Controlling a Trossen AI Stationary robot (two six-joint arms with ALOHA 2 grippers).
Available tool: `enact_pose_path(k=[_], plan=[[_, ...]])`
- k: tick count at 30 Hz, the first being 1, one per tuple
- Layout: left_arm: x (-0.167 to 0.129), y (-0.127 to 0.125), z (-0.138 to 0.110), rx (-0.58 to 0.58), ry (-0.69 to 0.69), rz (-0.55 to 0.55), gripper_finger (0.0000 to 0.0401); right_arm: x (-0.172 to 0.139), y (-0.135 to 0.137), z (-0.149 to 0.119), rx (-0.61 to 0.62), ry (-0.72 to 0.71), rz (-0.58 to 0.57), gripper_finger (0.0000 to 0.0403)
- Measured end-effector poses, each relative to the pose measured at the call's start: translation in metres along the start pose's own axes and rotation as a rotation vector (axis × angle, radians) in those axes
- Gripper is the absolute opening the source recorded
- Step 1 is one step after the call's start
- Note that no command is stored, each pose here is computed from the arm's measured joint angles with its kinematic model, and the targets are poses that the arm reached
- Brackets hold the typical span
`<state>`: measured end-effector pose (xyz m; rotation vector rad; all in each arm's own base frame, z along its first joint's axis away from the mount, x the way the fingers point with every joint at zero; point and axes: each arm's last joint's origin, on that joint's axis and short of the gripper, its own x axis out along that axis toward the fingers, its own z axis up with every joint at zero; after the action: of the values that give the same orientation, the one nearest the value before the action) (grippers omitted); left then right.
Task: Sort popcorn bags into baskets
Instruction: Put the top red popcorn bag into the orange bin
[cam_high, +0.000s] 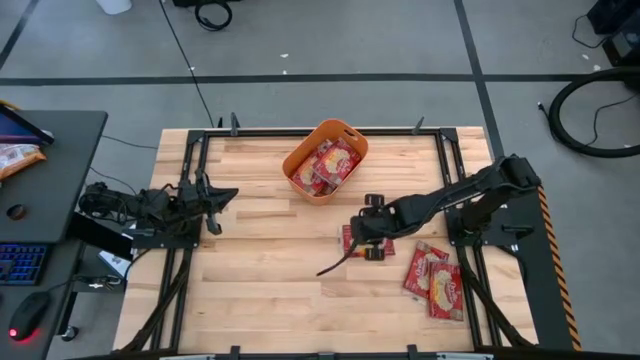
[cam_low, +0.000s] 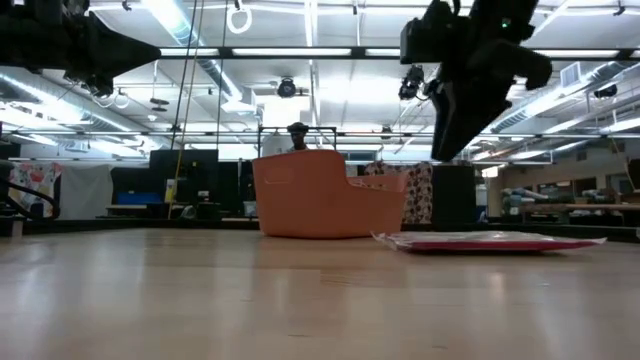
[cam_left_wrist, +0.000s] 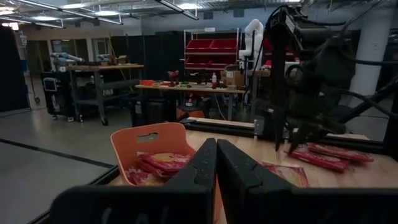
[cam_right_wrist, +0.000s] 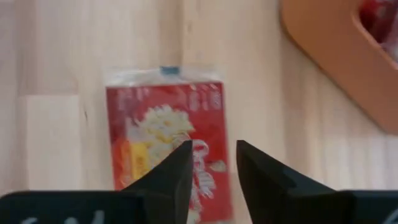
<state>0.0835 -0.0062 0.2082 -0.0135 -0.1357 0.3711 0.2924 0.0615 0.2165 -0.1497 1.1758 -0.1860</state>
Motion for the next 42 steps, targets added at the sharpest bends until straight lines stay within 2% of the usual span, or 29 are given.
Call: enact_pose_path(k=[6,13,21,25,35,42], plan=[[0.000,0.000,0.000,-0.001,0.001,0.001,0.0016,0.026,0.033,-0.005,-0.092,0.047,-0.009,0.0159],[0.000,0.000,0.000,-0.080,0.001,0.001,0.0016,0.044,0.062,-0.013,-0.158,0.076,-0.011,0.0183],[0.000,0.000,0.000,-0.075,0.001,0.001,0.0016,0.047,0.075,-0.018,-0.170,0.072,-0.047,0.0231],[0.000,0.000,0.000,-0.075,0.001,0.000,0.0016,0.051,0.077,-0.021,-0.181,0.074,-0.052,0.0239],[0.001,0.000,0.000,-0.071,0.007,0.000,0.0016,0.064,0.075,-0.034,-0.168,0.103,-0.077,0.0201],[0.001,0.000,0.000,-0.071,0.006,0.000,0.0016,0.066,0.072,-0.035,-0.167,0.116,-0.037,0.0119]])
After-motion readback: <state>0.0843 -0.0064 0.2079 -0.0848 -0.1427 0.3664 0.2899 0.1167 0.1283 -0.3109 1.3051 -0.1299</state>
